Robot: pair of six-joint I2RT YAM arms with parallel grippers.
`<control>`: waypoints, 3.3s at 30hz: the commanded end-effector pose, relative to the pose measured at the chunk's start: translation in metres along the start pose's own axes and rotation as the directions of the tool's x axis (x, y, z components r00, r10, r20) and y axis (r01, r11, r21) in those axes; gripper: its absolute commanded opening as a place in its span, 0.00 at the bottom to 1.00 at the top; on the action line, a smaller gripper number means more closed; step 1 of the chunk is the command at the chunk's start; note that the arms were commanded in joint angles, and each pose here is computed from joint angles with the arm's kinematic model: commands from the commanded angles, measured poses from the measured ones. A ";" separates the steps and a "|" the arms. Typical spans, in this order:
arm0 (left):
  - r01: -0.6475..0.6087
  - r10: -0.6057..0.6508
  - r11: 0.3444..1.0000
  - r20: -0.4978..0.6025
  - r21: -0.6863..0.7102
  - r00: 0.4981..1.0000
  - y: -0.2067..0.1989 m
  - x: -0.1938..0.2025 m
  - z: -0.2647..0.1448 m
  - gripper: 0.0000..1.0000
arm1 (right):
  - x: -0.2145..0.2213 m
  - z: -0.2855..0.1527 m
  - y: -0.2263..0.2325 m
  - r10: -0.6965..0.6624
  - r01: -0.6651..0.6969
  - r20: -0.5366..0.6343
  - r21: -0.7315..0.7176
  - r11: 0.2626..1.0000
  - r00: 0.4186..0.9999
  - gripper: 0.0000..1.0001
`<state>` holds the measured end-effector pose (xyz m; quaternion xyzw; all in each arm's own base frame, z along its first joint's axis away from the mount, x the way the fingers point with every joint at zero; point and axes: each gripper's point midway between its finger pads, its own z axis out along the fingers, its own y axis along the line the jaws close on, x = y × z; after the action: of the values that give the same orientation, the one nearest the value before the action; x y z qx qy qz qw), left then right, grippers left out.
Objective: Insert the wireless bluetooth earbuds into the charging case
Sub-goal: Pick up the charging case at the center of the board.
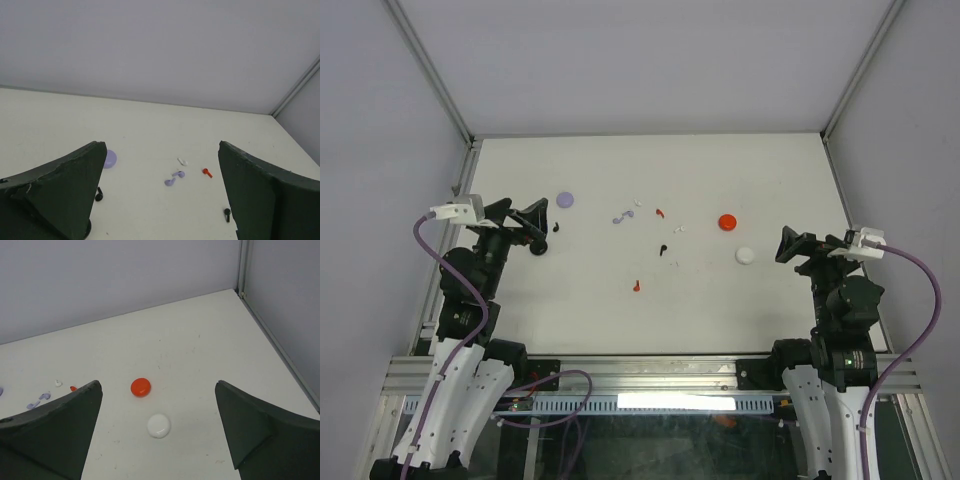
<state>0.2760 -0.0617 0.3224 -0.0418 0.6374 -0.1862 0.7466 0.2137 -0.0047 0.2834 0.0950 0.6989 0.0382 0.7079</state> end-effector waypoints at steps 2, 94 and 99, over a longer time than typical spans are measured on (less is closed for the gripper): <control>0.008 -0.008 1.000 0.066 -0.004 0.998 -0.001 -0.018 0.004 0.99 | -0.023 -0.002 0.002 0.006 -0.005 0.089 -0.007 1.000 0.996 0.99; -0.231 0.385 0.923 -0.772 0.310 0.505 -0.037 0.195 0.044 0.46 | 0.054 -0.006 0.112 0.004 -0.209 -0.365 -0.522 0.827 0.931 0.99; -0.222 0.522 0.844 -0.650 0.488 0.553 -0.090 0.183 0.043 0.46 | 0.074 -0.007 0.130 0.036 -0.327 -0.466 -0.561 0.760 0.884 0.98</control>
<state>0.3120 -0.1755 0.1318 0.2429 0.9028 -0.0955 0.3419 0.2249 0.1088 0.2263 -0.0617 0.7915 0.2749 0.5424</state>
